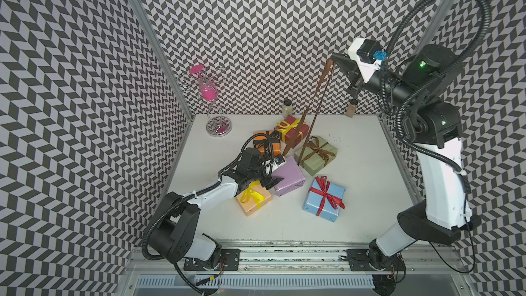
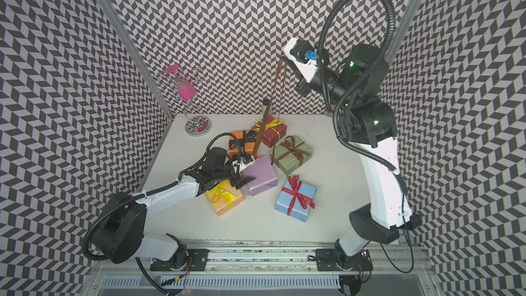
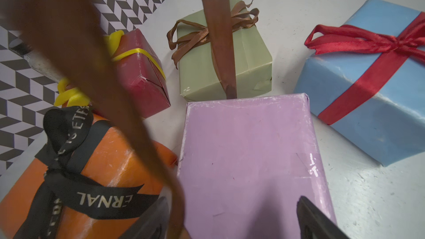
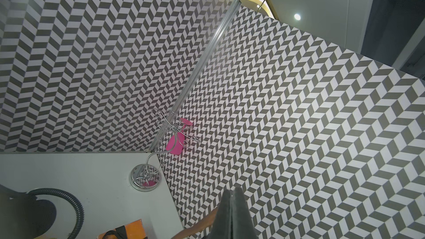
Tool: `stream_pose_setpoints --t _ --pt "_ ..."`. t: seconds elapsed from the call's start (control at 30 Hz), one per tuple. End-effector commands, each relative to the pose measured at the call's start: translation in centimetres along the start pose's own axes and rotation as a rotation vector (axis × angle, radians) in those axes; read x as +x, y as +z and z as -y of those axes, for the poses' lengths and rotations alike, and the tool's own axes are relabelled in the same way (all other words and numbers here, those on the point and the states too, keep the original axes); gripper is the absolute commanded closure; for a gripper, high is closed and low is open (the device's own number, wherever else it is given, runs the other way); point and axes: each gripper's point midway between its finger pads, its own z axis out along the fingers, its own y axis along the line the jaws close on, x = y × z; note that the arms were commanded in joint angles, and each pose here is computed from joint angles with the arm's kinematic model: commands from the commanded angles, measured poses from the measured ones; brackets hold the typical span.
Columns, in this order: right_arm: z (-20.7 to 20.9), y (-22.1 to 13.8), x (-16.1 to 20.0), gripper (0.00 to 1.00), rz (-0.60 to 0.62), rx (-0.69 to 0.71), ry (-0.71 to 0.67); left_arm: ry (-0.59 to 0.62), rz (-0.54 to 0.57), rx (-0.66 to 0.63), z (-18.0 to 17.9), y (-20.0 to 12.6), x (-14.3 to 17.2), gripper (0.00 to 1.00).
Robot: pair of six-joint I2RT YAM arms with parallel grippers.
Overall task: Untie the ribbon bows on the gift boxes
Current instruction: Pull the ribbon from the gift box.
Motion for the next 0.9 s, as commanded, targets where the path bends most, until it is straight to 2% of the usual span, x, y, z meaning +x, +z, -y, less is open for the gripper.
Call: stream_pose_setpoints --t 0.0,0.33,0.7,0.87 --pt "1.9 -2.5 -2.8 1.00 0.045 0.101 -0.059 0.007 0.008 -0.009 -0.2 0.4 0.0 0.13" --pt "5.9 -6.9 -4.4 1.00 -0.002 0.328 -0.119 -0.011 -0.008 -0.032 -0.9 0.5 0.8 0.12" --pt "9.7 -11.8 -3.7 1.00 -0.108 0.617 -0.153 -0.028 -0.006 -0.040 -1.6 0.6 0.8 0.13" --pt "12.2 -15.2 -4.6 1.00 -0.131 0.812 -0.184 -0.036 -0.008 -0.047 -1.9 0.4 0.8 0.13"
